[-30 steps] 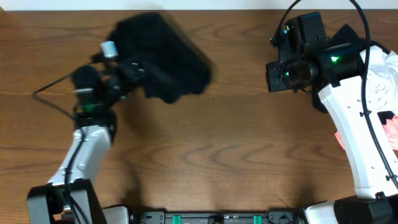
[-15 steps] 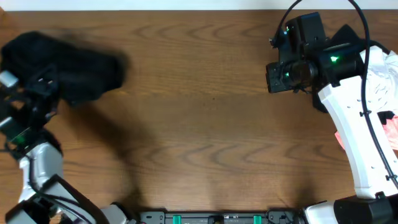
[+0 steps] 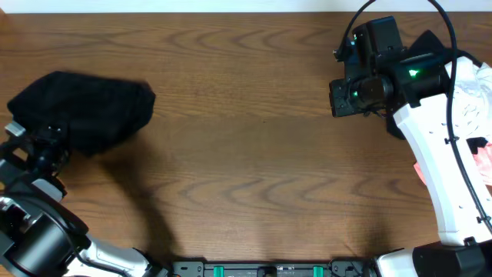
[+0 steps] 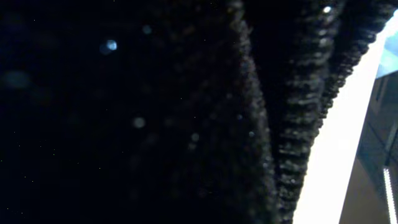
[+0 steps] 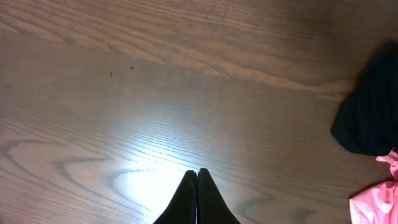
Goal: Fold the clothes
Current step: 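Lower the folded garment at the table's left edge and open the left gripper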
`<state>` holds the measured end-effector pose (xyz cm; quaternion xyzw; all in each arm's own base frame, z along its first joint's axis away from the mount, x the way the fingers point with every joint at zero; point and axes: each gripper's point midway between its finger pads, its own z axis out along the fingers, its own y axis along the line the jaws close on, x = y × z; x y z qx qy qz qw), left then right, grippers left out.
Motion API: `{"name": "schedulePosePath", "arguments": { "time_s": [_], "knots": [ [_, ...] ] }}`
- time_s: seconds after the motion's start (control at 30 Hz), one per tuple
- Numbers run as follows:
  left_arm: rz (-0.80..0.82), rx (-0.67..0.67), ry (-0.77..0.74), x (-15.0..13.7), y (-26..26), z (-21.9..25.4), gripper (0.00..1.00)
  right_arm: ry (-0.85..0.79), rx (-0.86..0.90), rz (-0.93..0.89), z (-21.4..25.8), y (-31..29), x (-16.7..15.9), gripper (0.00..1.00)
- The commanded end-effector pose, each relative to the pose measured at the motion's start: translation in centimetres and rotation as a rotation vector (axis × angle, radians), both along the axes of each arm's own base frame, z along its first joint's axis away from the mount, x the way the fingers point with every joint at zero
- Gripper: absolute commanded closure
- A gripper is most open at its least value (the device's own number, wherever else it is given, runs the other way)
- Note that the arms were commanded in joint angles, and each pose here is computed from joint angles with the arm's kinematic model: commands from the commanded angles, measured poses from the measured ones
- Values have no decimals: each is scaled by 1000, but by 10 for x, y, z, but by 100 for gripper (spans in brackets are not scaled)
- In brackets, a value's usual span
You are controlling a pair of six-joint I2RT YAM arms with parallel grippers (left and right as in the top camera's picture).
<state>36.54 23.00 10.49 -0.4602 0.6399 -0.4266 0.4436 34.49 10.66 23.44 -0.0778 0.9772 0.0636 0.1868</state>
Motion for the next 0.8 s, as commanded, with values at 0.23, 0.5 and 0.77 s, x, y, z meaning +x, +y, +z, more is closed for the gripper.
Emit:
{"name": "schedulePosePath", "arguments": {
  "time_s": [0.23,0.5,0.77],
  "knots": [
    [23,11,12,-29,28,1,94,-4,-31,-31,-2,-8,3,99],
    [25,-1,72,-38,25,-16,94,-5,-34,-32,-2,-9,3,99],
    [-14,-139,59,-41,12,-11,2,-1,-35,-31,-2,-9,2,99]
  ]
}}
